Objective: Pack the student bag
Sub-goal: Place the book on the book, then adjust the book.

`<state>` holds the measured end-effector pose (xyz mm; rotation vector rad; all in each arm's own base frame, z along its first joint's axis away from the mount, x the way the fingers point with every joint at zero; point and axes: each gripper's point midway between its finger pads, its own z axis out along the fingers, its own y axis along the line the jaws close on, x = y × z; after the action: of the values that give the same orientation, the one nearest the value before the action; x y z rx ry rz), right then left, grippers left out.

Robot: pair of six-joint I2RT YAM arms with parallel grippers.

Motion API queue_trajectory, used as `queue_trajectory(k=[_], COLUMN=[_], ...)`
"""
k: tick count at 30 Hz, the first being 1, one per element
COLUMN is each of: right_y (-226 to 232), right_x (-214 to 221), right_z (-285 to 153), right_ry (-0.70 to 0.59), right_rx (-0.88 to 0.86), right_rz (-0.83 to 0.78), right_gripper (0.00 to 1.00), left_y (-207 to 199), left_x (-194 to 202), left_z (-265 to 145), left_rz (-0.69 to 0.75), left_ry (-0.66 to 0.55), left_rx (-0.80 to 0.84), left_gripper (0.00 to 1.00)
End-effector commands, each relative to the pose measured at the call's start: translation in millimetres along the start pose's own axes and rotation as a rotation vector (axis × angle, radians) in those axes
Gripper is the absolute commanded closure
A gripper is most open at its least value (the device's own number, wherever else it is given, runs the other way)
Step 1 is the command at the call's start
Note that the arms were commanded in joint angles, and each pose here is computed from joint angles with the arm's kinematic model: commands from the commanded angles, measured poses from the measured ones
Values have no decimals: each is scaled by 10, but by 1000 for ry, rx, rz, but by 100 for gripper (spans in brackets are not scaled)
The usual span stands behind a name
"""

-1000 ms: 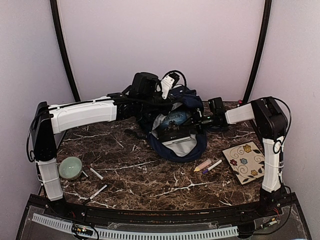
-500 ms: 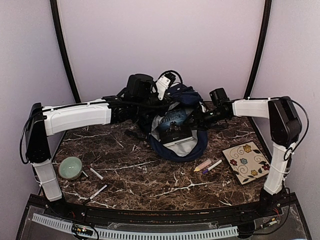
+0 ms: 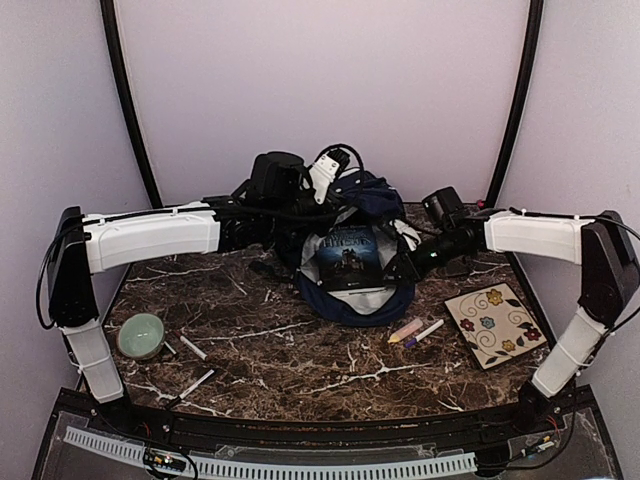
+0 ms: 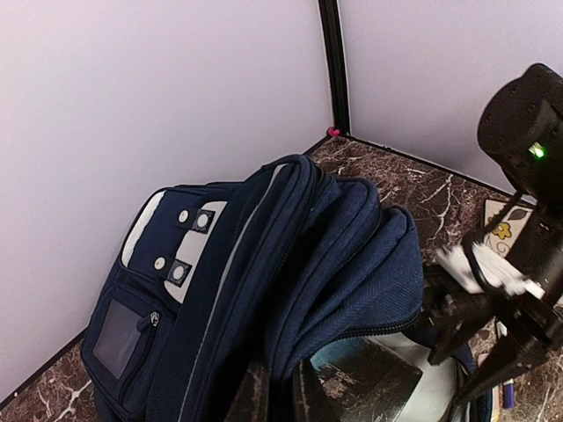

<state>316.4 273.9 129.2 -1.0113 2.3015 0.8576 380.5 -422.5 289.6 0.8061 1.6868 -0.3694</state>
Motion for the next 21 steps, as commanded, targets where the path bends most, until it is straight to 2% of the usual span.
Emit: queue_trajectory(k=[1, 6, 14, 21], right_y=[117, 5, -56, -121], right_x=[60, -60, 55, 159], right_z=[75, 126, 378, 560], right_ry=[8, 14, 145, 201], right_rx=[63, 177, 219, 348], right_rz=[-356, -528, -711, -855], right_gripper=[55, 57, 41, 36], left_y=[134, 144, 166, 157], left_x=[-879, -887, -925, -946], left_z=[-491, -521, -585, -586], left_rz=[-35, -32, -27, -24], left_ry=[-255, -252, -257, -265], left_rx=[-23, -22, -28, -23], left_gripper=[100, 100, 100, 100])
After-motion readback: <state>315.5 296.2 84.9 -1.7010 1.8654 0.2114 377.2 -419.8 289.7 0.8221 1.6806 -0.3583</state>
